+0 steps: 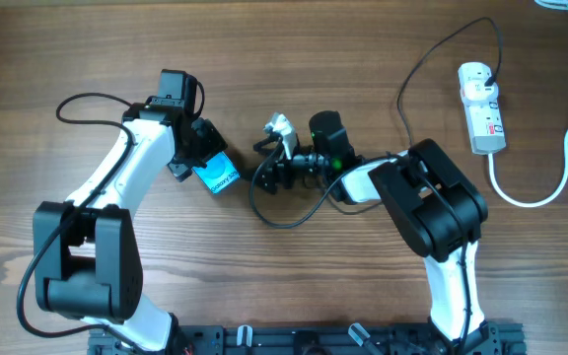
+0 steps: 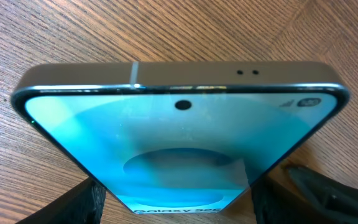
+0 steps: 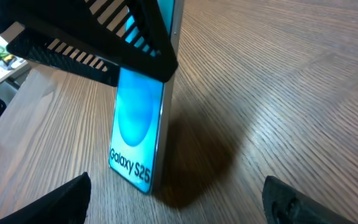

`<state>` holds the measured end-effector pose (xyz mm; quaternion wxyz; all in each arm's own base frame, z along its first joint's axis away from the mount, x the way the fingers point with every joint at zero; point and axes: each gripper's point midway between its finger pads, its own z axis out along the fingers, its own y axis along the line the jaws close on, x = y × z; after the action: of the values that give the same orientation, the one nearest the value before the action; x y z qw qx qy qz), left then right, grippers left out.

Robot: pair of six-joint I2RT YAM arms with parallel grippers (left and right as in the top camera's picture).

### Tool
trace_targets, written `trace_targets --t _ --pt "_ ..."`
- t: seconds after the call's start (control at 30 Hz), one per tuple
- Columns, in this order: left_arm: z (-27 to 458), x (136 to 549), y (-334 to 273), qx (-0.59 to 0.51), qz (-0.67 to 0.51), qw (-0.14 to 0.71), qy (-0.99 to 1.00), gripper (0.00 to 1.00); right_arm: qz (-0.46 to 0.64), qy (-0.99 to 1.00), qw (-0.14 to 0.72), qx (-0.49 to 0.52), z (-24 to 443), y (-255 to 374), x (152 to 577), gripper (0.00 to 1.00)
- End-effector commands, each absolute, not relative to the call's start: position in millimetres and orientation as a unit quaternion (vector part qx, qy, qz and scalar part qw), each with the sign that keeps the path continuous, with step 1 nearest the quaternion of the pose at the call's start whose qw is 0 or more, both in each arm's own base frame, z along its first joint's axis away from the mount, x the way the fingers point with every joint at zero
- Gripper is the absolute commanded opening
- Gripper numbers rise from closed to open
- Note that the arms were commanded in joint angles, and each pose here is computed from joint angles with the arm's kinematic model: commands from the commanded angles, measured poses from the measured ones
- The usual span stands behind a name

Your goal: Plug charger to phone and switch on socket

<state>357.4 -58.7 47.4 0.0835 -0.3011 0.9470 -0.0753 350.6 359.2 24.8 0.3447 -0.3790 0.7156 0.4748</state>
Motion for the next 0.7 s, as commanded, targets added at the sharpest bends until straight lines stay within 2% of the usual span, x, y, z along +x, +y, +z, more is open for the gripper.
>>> trace_targets --t 0.0,0.37,0.5,0.57,0.67 --pt "54.4 359.3 -58.7 -0.297 -0.075 0.095 0.947 0.70 0.477 0.720 0.331 -0.380 12.5 376.2 343.5 0.88" --pt "54.4 359.3 -58.7 -0.297 -0.075 0.095 0.947 0.70 0.472 0.722 0.350 -0.365 18.6 395.4 340.9 0.88" --pt "54.5 359.5 -58.7 -0.297 -0.076 0.095 0.947 0.70 0.507 0.726 0.315 -0.341 32.6 397.9 350.7 0.90" --pt "54.4 359.1 -58.6 -0.296 -0.075 0.094 0.947 0.70 0.533 0.725 0.258 -0.351 45.9 406.0 353.4 0.89" --pt "54.4 359.1 -58.6 -0.296 -0.075 0.094 0.947 0.70 0.531 0.723 0.238 -0.373 55.5 413.6 356.0 0.85"
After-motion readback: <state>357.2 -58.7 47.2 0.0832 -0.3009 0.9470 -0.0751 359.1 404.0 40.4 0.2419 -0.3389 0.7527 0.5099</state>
